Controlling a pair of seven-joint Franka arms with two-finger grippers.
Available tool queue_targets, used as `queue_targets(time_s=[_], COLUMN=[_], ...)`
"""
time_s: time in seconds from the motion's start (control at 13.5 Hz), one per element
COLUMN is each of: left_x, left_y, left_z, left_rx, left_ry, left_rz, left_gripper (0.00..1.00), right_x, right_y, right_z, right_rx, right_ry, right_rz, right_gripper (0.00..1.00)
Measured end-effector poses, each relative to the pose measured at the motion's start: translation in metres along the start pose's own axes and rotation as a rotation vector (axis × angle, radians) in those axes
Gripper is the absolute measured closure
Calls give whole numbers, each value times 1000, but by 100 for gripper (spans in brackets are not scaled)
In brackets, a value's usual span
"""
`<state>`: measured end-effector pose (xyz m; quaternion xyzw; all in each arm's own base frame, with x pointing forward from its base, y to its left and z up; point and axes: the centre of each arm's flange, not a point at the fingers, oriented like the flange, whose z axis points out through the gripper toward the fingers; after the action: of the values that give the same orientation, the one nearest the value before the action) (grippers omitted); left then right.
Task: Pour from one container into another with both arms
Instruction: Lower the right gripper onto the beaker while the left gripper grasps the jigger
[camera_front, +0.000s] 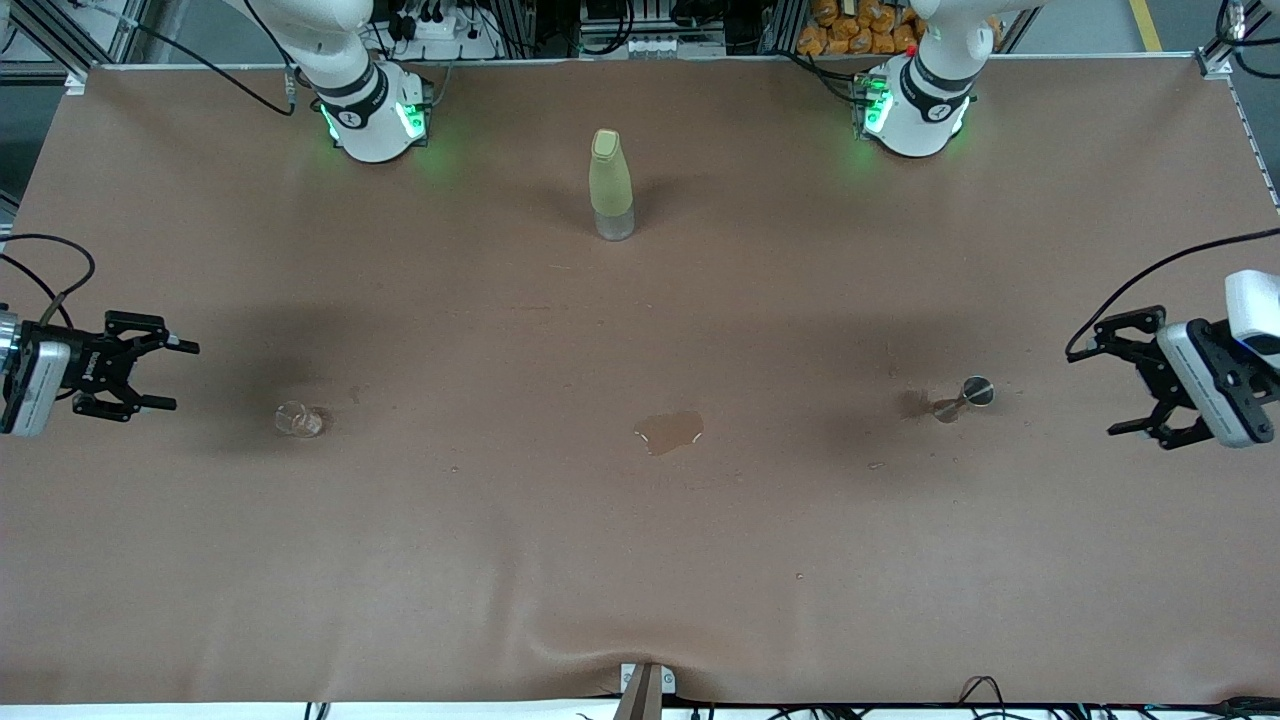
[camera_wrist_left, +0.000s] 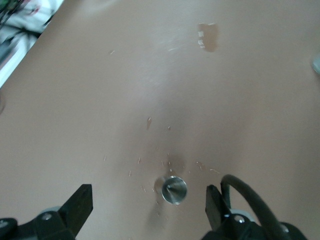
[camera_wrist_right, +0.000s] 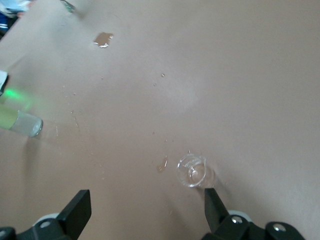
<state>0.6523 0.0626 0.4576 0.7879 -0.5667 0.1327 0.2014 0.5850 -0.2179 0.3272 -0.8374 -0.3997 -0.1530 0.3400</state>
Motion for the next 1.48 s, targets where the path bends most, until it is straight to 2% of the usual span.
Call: queue_targets(time_s=[0.22,0.37,0.59,0.67,0.89,1.19,1.48], left_x=[-40,-70,-115,-132,-166,-173,-185], left_y=[-18,-22,-25,-28,-34,-35,-35], left_z=[33,56,91,104,146,182,214], left_rx=[-68,-141,-251,-261,-277,-307,-315], left_ry=[109,171,281,317,399,442,498], left_rz=[209,221,186,216,318,369,407], left_gripper=[0,0,0,0,0,0,0], right_x=[-34,-45,-61,-67,-86,-116,-140], right_y=[15,23,34,38,48,68,97], right_z=[18,35,55,62,92,123,156], right_rx=[51,63,73,69,78,66,82], right_ry=[105,167,210,236,388,478,586], right_rz=[-67,-169,-258,-293,-395,-387,-407], right_gripper=[0,0,0,0,0,0,0])
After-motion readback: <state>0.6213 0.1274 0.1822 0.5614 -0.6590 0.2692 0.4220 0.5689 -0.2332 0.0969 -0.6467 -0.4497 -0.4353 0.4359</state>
